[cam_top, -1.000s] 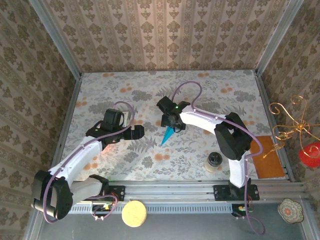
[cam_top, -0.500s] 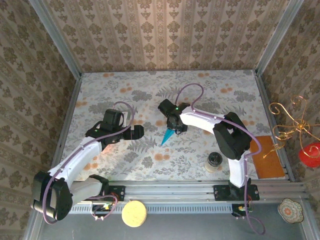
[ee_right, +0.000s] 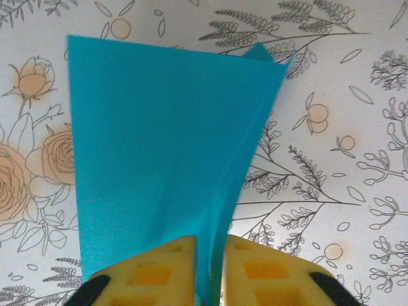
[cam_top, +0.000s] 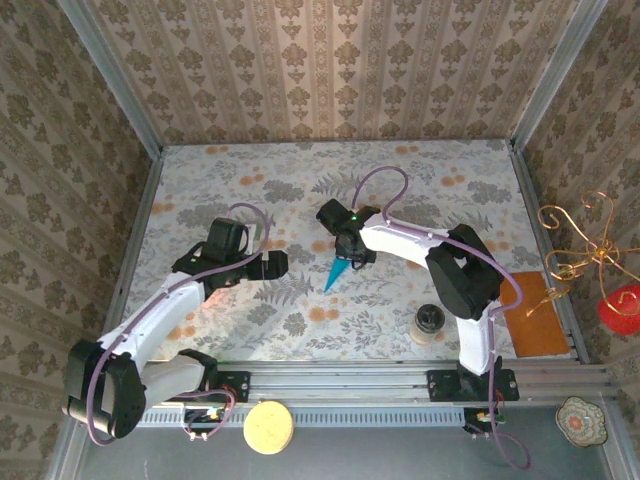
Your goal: Fold a paper plane with a square sheet of paper (pick it up from the middle)
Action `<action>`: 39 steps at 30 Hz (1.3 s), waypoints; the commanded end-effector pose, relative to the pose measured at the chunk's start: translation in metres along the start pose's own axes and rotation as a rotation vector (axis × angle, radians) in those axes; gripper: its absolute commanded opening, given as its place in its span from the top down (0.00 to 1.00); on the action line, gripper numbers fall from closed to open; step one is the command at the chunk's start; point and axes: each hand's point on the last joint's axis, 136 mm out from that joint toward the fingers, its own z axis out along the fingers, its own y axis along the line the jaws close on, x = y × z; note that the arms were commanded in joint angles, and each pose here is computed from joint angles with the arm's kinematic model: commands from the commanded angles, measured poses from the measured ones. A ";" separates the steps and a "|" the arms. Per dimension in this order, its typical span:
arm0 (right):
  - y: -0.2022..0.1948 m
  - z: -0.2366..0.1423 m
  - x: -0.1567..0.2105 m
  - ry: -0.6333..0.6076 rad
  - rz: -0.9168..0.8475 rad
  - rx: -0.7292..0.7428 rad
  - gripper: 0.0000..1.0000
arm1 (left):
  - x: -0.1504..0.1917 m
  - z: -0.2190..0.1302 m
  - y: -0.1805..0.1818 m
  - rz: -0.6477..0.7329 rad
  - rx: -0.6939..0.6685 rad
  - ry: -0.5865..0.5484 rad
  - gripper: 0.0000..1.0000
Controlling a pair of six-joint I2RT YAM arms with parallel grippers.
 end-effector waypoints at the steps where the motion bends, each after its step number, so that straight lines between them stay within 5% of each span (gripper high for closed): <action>1: -0.016 -0.014 -0.009 -0.058 0.023 0.043 0.86 | -0.001 0.000 0.003 -0.028 -0.008 0.010 0.00; 12: -0.011 -0.030 -0.018 -0.103 -0.032 -0.026 0.99 | -0.007 0.004 0.004 -0.144 0.065 -0.016 0.00; 22: 0.084 -0.091 -0.022 -0.076 -0.242 -0.623 0.98 | -0.020 0.012 -0.007 -0.207 0.156 -0.040 0.01; 31: 0.108 -0.057 0.005 0.079 -0.192 -0.856 0.97 | -0.024 0.019 -0.013 -0.230 0.169 -0.040 0.04; 39: 0.079 -0.007 0.019 0.159 -0.082 -0.837 0.96 | -0.005 0.030 -0.010 -0.259 0.132 -0.002 0.06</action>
